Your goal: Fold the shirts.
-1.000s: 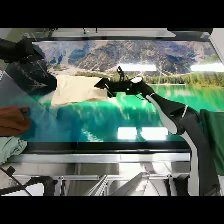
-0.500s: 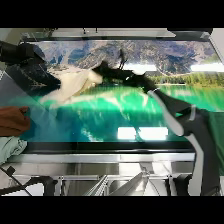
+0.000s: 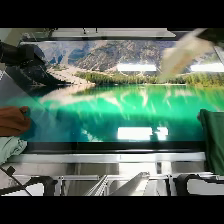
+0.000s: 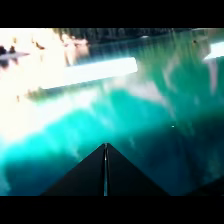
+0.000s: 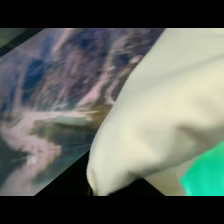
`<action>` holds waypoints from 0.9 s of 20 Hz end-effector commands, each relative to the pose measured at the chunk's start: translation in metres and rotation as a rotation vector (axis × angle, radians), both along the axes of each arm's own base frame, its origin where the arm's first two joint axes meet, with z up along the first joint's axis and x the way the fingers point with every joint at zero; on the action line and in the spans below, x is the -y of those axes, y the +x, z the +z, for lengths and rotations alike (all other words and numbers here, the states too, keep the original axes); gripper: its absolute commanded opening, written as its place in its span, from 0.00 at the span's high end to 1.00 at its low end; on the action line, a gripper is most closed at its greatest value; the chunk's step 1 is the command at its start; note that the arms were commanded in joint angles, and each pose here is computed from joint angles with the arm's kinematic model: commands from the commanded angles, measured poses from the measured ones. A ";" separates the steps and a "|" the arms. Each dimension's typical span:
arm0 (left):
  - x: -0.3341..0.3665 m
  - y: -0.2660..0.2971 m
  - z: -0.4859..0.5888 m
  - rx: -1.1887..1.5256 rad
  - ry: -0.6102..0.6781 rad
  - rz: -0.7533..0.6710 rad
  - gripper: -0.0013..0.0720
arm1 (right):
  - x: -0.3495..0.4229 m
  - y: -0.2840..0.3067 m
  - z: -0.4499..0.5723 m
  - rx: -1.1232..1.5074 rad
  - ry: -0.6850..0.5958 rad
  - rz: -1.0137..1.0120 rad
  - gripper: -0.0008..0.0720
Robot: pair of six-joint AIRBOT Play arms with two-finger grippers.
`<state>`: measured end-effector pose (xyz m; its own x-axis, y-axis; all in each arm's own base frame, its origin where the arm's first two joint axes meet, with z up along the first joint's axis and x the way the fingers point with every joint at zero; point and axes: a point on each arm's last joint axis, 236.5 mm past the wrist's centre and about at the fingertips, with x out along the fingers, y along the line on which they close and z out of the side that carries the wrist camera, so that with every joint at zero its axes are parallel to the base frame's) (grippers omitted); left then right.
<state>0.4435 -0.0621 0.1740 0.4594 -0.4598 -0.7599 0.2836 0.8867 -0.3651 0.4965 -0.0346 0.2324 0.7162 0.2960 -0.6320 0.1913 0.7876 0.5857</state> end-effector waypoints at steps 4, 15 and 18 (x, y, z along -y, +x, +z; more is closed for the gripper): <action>0.001 -0.001 0.000 0.000 0.002 -0.007 0.96 | 0.190 -0.204 -0.031 -0.547 -0.166 -0.584 0.96; 0.002 -0.004 -0.008 -0.034 -0.001 -0.021 0.96 | 0.210 -0.351 -0.154 -0.931 -0.118 -0.825 0.96; 0.003 -0.008 -0.023 -0.096 -0.003 -0.041 0.96 | 0.194 -0.379 -0.186 -1.027 -0.047 -0.832 0.96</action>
